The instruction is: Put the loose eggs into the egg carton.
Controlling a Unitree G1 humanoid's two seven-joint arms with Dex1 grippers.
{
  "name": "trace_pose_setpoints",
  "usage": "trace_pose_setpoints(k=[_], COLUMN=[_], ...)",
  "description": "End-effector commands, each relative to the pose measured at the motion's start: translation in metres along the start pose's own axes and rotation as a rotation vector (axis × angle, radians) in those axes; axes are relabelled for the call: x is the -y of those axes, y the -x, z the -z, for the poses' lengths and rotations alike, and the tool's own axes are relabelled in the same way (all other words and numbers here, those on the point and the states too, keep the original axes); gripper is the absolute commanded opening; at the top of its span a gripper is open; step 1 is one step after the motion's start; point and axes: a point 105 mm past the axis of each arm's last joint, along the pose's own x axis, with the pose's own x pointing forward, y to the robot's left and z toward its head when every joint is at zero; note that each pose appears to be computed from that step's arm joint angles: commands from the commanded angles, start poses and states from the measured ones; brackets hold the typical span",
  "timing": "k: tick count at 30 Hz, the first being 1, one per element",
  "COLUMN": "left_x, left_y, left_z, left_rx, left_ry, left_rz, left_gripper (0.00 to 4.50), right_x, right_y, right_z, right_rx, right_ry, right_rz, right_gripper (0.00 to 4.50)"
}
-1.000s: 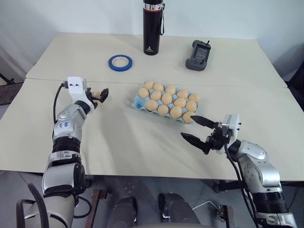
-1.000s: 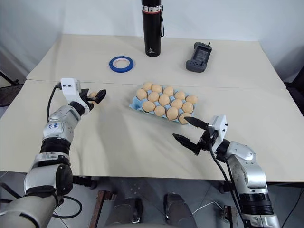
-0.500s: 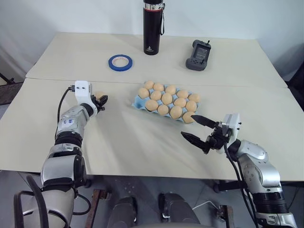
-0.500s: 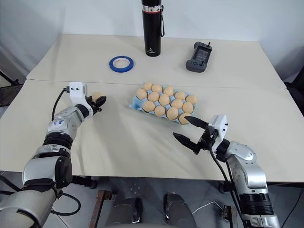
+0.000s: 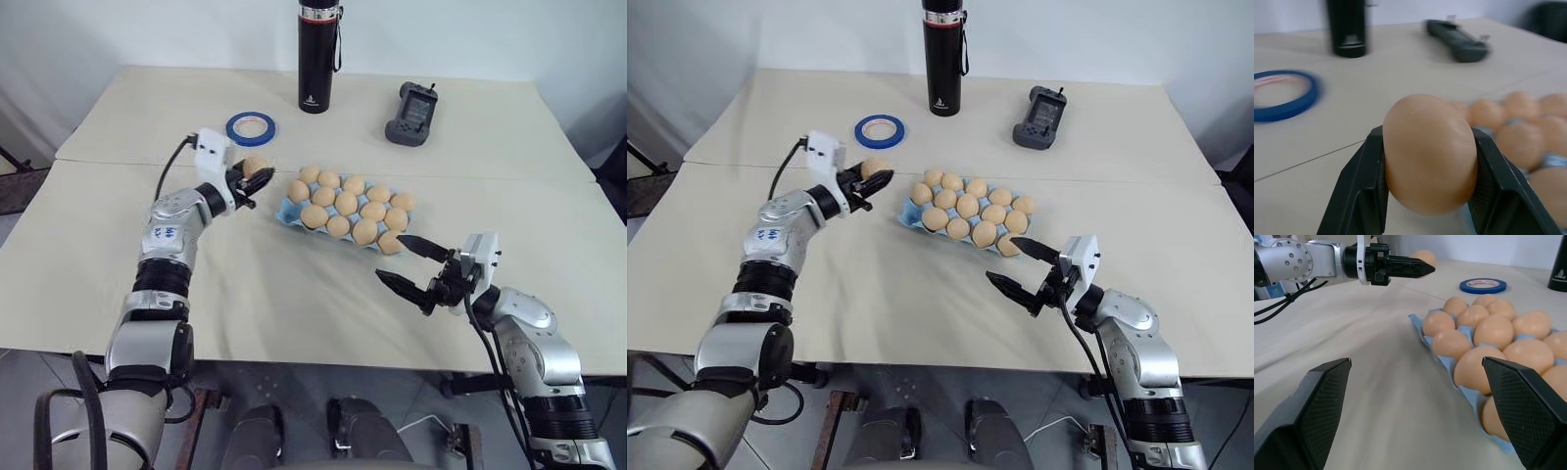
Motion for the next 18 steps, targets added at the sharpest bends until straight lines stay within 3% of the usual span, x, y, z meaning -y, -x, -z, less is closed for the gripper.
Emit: trace_pose_setpoints(k=[1,8,16,18], left_x=[0.018,0.022,0.024,0.023], left_y=[-0.005,-0.010,-0.015,-0.015], left_z=[-0.003,0.011,0.011,0.007], left_rx=[-0.005,-0.065,-0.068,-0.055], left_ry=[-0.017,-0.020,-0.012,-0.010], left_rz=[0.095,0.104,0.105,0.106], left_gripper=[1.70,1.70,4.31,4.48], right_x=[0.001,0.001,0.001,0.001], right_y=[0.006,0.009,0.011,0.010], right_z=[-0.011,-0.011,-0.010,-0.010], right_rx=[0.025,0.029,0.027,0.028], right_ry=[0.055,0.063,0.062,0.064], right_rz=[0.023,0.046,0.056,0.056], right_gripper=[4.50,4.50,4.50,4.50])
